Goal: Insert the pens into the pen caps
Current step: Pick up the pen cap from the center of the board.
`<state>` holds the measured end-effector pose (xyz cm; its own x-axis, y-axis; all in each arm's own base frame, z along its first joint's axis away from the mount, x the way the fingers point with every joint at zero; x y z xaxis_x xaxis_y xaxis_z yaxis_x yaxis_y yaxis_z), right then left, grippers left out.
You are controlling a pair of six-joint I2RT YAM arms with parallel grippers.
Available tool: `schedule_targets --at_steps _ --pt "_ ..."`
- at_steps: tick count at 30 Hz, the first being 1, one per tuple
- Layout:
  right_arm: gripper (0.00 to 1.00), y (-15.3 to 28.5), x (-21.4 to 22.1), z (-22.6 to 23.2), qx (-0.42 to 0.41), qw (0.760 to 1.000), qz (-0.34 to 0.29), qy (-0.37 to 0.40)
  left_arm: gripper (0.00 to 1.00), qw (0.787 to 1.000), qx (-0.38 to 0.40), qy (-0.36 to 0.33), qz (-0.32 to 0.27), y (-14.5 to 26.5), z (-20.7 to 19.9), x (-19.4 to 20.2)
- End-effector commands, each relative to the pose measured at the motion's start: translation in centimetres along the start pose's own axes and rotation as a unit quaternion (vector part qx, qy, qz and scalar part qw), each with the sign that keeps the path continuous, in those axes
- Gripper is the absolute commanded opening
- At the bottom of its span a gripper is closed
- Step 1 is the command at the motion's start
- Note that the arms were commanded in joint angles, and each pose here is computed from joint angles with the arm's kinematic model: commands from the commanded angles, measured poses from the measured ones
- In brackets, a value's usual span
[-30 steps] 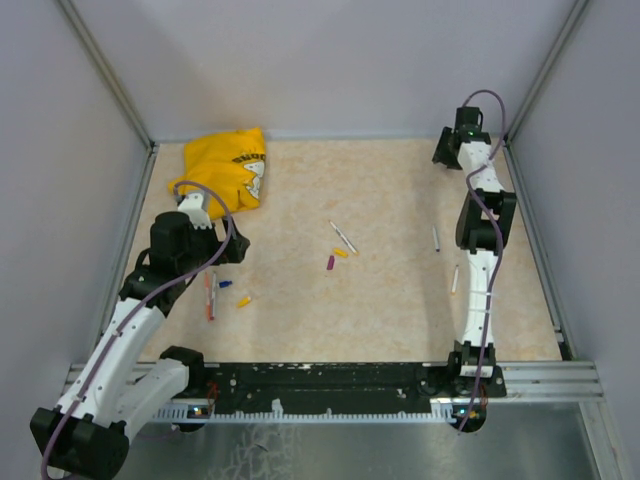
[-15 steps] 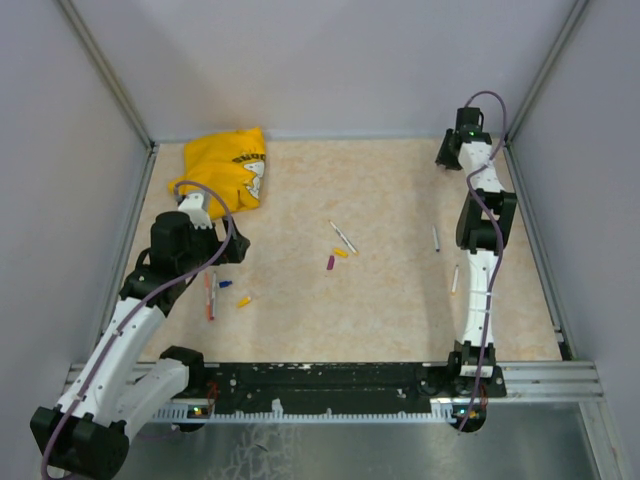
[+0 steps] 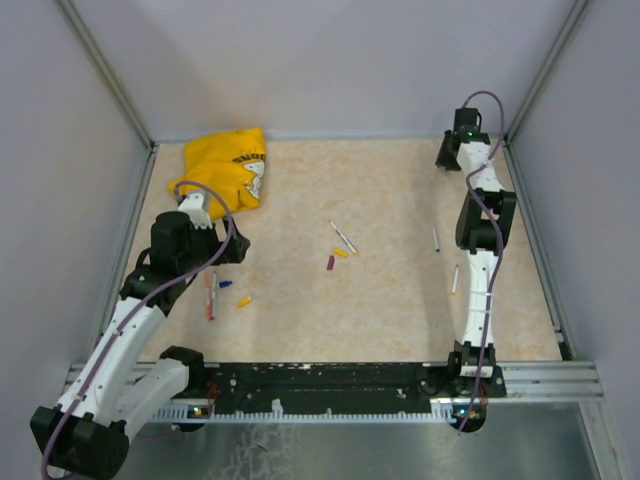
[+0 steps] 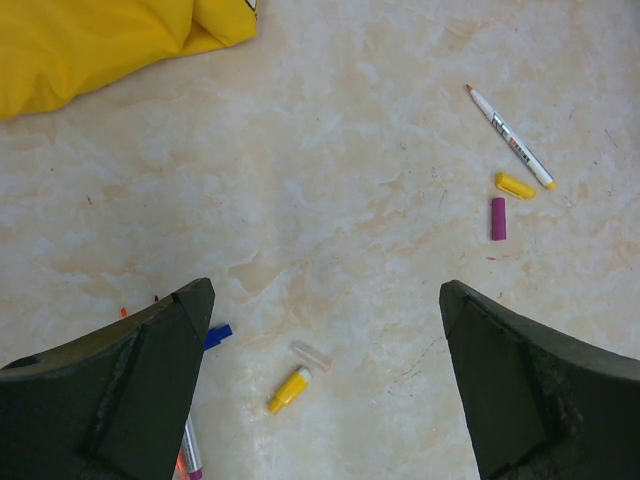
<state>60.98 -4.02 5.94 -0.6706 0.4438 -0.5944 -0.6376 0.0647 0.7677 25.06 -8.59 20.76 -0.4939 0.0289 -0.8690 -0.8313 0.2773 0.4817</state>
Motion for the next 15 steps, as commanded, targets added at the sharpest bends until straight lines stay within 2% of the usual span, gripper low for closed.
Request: schedule_targets --at_steps 1,12,15 --pt "0.3 2.2 0.7 0.1 0.022 0.999 0.02 0.031 0.99 1.0 0.003 -0.006 -0.011 0.0 0.0 -0.6" --pt "0.14 2.5 1.9 0.7 0.039 0.997 0.026 0.062 0.99 1.0 0.006 -0.005 -0.015 0.2 -0.1 -0.7" --pt "0.12 3.2 1.8 1.7 0.043 0.996 0.016 0.08 0.99 1.0 0.007 -0.005 -0.015 0.2 -0.1 -0.7"
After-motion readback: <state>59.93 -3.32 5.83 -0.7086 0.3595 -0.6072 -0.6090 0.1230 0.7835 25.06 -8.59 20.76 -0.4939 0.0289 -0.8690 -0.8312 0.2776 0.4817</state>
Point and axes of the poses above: each gripper's point midway between its finger pads, its own y axis back along the fingers, its own z axis along the line the jaws close on, x = y × z, the point moved 3 cm from there along y, back along the fingers, and after that the axes turned 9 degrees about -y, right-handed, at the moved point
